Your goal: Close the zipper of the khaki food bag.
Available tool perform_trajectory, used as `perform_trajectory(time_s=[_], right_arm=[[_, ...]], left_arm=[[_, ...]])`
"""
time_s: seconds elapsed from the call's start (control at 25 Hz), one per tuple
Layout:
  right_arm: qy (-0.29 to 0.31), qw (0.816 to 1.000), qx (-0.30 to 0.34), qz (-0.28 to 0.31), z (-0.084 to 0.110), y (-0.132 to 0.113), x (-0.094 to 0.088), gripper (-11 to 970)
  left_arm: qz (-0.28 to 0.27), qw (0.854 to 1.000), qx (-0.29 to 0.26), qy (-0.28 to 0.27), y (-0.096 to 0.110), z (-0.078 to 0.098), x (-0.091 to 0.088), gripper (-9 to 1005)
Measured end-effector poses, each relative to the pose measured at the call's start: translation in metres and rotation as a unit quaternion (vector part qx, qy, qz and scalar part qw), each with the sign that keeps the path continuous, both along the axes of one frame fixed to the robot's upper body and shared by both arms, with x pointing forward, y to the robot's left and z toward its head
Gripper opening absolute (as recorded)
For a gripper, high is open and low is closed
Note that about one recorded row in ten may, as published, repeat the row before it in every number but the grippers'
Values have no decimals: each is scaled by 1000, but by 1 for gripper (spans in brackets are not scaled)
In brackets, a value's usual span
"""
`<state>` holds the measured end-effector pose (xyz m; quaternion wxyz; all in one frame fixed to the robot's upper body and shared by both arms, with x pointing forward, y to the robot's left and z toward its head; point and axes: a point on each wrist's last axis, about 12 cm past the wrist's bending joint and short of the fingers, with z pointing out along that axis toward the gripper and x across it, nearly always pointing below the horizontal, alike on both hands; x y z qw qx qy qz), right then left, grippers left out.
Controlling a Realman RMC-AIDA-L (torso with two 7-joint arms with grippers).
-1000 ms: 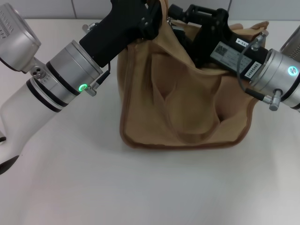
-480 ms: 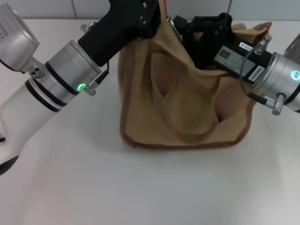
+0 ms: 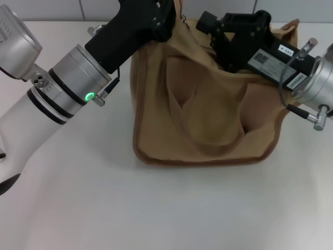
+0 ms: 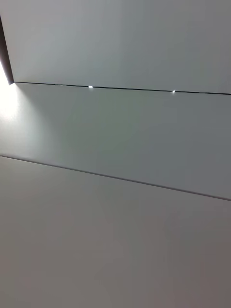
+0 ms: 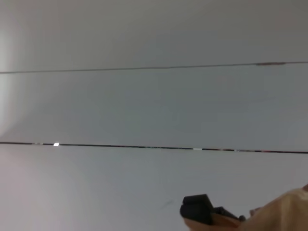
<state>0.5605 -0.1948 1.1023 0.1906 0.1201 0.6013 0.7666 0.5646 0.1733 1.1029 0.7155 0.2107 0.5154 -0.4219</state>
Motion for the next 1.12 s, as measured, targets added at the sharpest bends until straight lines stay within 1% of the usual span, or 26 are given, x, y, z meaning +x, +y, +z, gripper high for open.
perform_trajectory(time_s=[0.2,0.28,0.44,0.48,0.56,0.68,0.92,1.12], right_arm=[[-13,1000,2,2,3,-6,-2,13],[-33,999,1,-11,5,-18,-5,24],[-93,994,3,-49,10,-41,-12,65],[-98,994,1,-55,11,-46,-13,75],[-99,993,-3,-62,11,-55,-14,95],[-71,996,14,-52,9,-57,-16,126],[-38,998,40,-13,13,-41,-13,327],[3,998,67,12,14,-27,-10,555]], left_arm=[[0,1000,1,1,0,0,0,16],[0,1000,2,1,0,0,0,16],[1,1000,2,2,0,-1,0,16],[0,1000,2,2,0,-1,0,16],[0,1000,2,2,0,-1,0,16],[-3,1000,3,1,-2,0,0,16],[-9,1000,0,1,-5,1,0,17],[-10,1000,-2,0,-6,2,0,17]])
